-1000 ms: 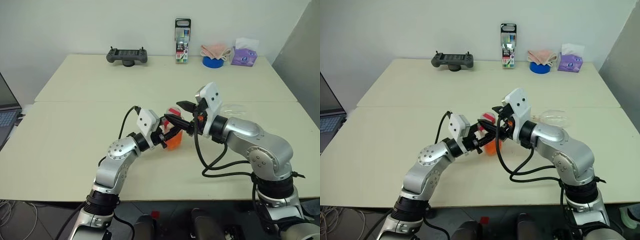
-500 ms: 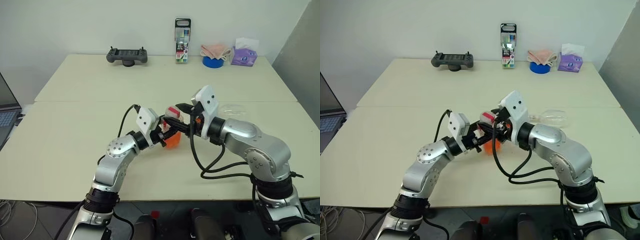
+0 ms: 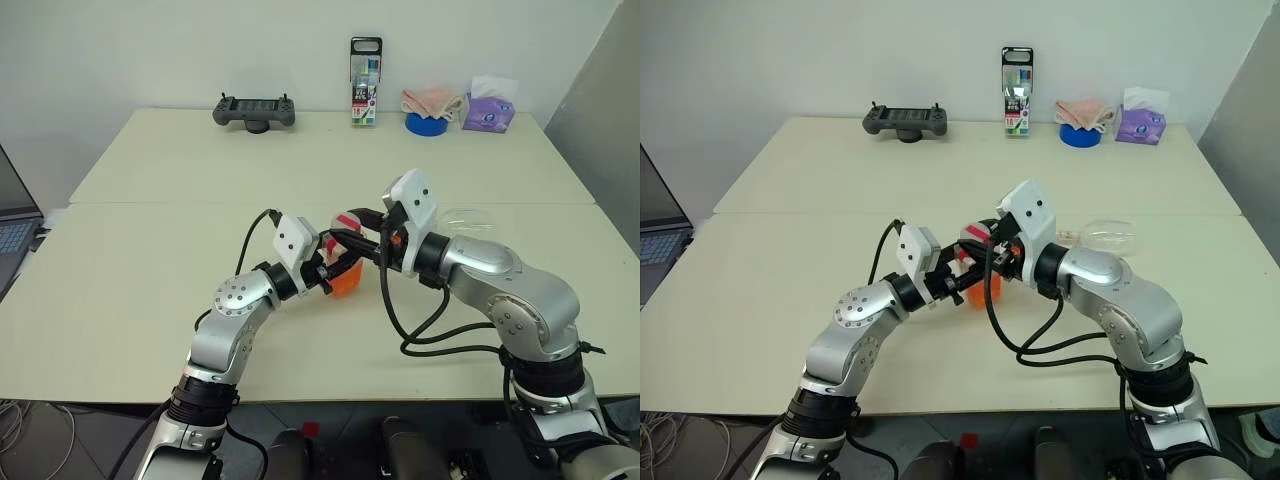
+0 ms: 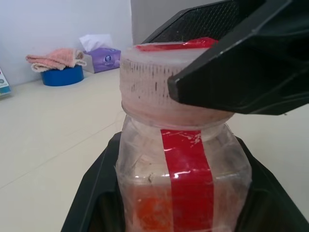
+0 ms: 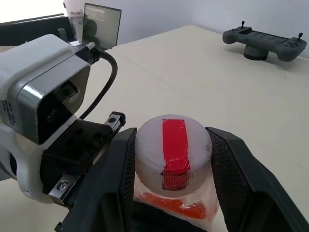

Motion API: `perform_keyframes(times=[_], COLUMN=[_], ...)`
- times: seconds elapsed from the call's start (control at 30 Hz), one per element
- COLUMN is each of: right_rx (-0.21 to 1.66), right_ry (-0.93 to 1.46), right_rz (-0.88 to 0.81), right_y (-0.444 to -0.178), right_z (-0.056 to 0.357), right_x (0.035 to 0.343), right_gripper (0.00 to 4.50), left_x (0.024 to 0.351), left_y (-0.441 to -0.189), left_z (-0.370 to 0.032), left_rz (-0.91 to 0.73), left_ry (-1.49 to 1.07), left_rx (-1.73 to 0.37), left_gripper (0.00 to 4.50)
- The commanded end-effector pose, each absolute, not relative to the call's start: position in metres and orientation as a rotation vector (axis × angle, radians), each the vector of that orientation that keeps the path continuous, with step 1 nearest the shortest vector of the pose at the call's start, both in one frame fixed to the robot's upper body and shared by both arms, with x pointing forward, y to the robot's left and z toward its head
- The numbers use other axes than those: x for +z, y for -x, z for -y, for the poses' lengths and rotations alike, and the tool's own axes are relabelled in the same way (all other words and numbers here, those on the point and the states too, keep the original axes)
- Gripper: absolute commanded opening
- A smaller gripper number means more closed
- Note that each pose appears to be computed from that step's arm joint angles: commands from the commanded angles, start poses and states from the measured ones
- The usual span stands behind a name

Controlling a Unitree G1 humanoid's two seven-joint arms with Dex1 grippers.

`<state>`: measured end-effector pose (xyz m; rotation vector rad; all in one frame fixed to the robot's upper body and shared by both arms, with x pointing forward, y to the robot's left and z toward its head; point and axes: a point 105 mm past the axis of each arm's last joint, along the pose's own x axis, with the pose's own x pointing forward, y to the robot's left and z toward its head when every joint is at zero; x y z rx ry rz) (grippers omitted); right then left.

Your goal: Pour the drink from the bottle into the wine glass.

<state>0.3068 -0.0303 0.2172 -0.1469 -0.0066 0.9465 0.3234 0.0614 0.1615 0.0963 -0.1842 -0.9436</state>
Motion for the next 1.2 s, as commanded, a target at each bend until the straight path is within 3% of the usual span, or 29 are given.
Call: perform_keyframes(times=[0.03,0.2,0.37,0.5,0.57,0.63,0.83,0.97,1.2], right_rx=[1.134,1.834,2.120,1.999,1.817,1.743,1.666,1.535,1.149], right_ry=[0.160,0.222,0.282,0.361,0.368,0.355,0.367,0.346,0.326], right_rz=[0.100,-0.123,-0.132,-0.126,-0.029,0.030,0.051,0.080,0.154], right_y=[-0.288,-0.202,-0.182,-0.209,-0.240,-0.254,-0.263,-0.269,-0.287], right_z=[0.031,0.038,0.047,0.048,0.039,0.036,0.045,0.055,0.060], right_x=[0.236,0.220,0.233,0.235,0.246,0.256,0.265,0.266,0.267], right_gripper=[1.86,1.86,1.86,1.86,1.86,1.86,3.94,3.95,3.95], left_x=[0.175,0.176,0.174,0.175,0.176,0.175,0.169,0.168,0.167], left_y=[-0.308,-0.295,-0.300,-0.301,-0.303,-0.305,-0.307,-0.313,-0.321], left_z=[-0.055,-0.046,-0.044,-0.044,-0.045,-0.046,-0.044,-0.043,-0.047], left_rz=[0.210,0.167,0.155,0.172,0.176,0.172,0.161,0.159,0.158], left_ry=[-0.082,-0.041,-0.069,-0.090,-0.095,-0.081,-0.077,-0.078,-0.085], left_rx=[-1.049,-1.177,-1.220,-1.214,-1.193,-1.182,-1.179,-1.167,-1.139], left_gripper=[1.93,1.92,1.92,1.91,1.90,1.89,1.86,1.85,1.84])
